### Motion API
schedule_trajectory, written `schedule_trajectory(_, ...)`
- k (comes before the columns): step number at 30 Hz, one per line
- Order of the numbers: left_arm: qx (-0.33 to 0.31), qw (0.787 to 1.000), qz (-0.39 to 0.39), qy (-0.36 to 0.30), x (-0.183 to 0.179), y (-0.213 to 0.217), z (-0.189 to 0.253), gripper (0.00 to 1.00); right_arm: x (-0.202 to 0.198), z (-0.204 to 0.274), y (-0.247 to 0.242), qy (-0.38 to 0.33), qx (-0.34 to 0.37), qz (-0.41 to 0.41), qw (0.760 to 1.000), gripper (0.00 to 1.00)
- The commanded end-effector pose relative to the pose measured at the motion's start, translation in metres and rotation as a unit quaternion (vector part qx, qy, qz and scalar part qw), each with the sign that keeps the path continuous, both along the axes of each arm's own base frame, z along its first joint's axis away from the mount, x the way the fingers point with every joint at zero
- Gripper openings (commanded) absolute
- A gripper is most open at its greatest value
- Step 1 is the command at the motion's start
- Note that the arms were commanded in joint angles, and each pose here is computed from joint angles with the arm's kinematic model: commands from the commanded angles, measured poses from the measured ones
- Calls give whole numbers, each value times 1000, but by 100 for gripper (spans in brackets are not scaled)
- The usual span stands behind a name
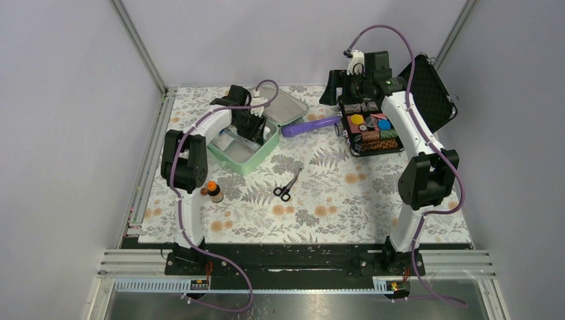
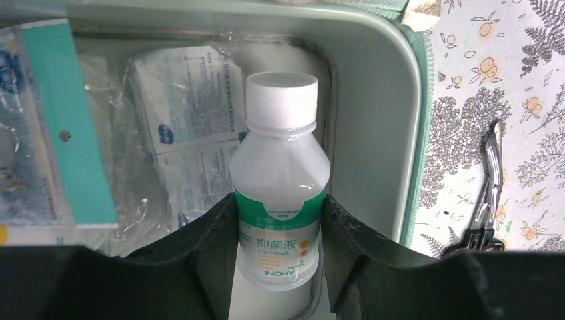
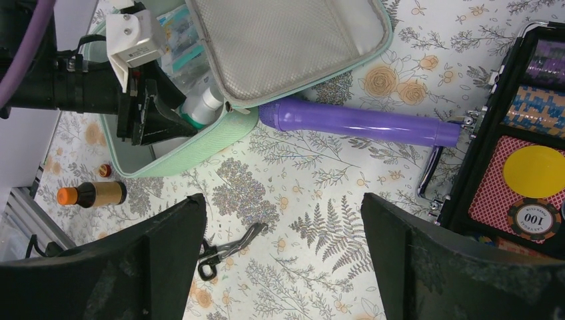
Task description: Organize the medicine kit
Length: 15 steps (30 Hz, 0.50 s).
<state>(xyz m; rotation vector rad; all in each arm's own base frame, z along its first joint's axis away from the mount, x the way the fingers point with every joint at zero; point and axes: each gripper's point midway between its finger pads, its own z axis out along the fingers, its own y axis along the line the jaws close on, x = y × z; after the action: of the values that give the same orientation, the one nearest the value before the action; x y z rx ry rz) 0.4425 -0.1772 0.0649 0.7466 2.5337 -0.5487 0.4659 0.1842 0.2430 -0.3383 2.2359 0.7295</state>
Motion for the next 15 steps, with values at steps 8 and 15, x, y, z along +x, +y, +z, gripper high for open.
schedule_trajectory(8, -12, 999, -24, -33, 8, -21, 4, 30, -1, 20, -2, -27, -3, 1, 1000, 93)
schedule_trajectory(15, -13, 999, -37, -28, 5, -25, 3, 36, -1, 19, -2, -25, -2, 1, 1000, 93)
